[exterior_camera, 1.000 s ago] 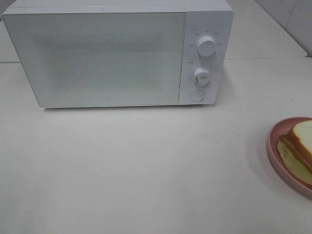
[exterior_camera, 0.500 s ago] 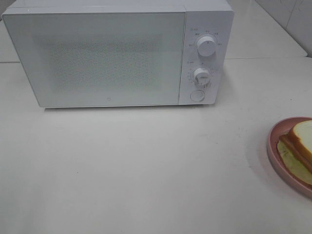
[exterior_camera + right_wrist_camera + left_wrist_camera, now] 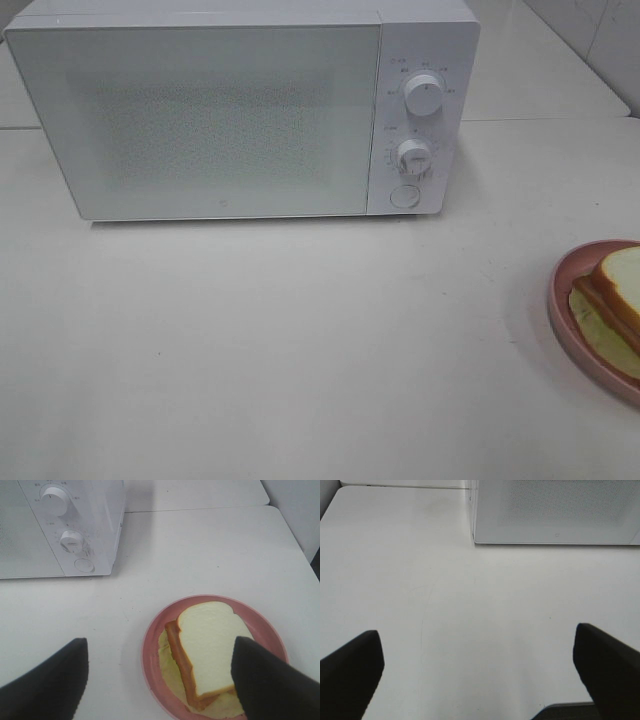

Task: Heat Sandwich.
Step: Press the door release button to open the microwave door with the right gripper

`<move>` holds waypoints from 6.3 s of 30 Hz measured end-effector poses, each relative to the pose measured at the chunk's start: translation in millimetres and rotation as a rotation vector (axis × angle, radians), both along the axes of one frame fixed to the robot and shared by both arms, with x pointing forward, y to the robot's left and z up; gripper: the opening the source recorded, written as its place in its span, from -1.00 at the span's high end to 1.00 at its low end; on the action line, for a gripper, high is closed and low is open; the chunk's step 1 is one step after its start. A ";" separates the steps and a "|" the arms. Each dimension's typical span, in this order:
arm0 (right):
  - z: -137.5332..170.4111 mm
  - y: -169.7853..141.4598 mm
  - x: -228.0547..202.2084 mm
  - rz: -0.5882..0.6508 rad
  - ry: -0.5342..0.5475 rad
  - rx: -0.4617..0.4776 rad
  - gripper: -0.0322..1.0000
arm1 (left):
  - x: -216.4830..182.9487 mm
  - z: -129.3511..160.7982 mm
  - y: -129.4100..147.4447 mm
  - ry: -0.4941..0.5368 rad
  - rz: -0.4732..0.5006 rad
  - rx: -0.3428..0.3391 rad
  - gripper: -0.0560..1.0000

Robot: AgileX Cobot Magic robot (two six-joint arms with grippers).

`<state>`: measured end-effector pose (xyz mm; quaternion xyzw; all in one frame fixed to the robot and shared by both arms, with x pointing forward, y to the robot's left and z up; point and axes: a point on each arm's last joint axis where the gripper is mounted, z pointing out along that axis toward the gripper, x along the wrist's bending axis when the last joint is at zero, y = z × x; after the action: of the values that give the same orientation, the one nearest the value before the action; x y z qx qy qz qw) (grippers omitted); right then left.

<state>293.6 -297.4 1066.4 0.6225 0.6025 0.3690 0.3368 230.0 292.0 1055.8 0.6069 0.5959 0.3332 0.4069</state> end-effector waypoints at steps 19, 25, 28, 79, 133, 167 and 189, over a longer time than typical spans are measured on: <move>-13.4 3.3 62.1 0.006 0.030 -0.002 -0.53 | 0.0 0.0 0.0 0.000 0.000 0.000 -0.94; -20.1 4.4 82.7 0.008 0.047 -0.003 -0.53 | 0.0 0.0 0.0 0.000 0.000 0.000 -0.94; -24.5 5.0 93.7 0.009 0.053 -0.003 -0.53 | 0.0 0.0 0.0 0.000 0.000 0.000 -0.94; -119.5 78.4 155.8 0.120 -0.240 -0.036 -0.53 | 0.0 0.0 0.2 0.000 0.002 0.002 -0.94; -147.8 119.2 136.0 -0.446 -0.129 1.145 -0.40 | 0.0 0.0 0.2 0.000 0.002 0.002 -0.94; -171.0 126.2 140.8 -0.611 -0.037 1.317 0.92 | 0.0 0.0 0.2 0.000 0.002 0.002 -0.94; -182.1 140.5 199.3 -0.614 0.018 1.309 0.92 | 0.0 0.0 0.2 0.000 0.002 0.002 -0.94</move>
<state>492.9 -156.9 884.2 0.8408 0.0586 0.5378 -0.0214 230.0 292.2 1055.8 0.6068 0.5961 0.3343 0.4058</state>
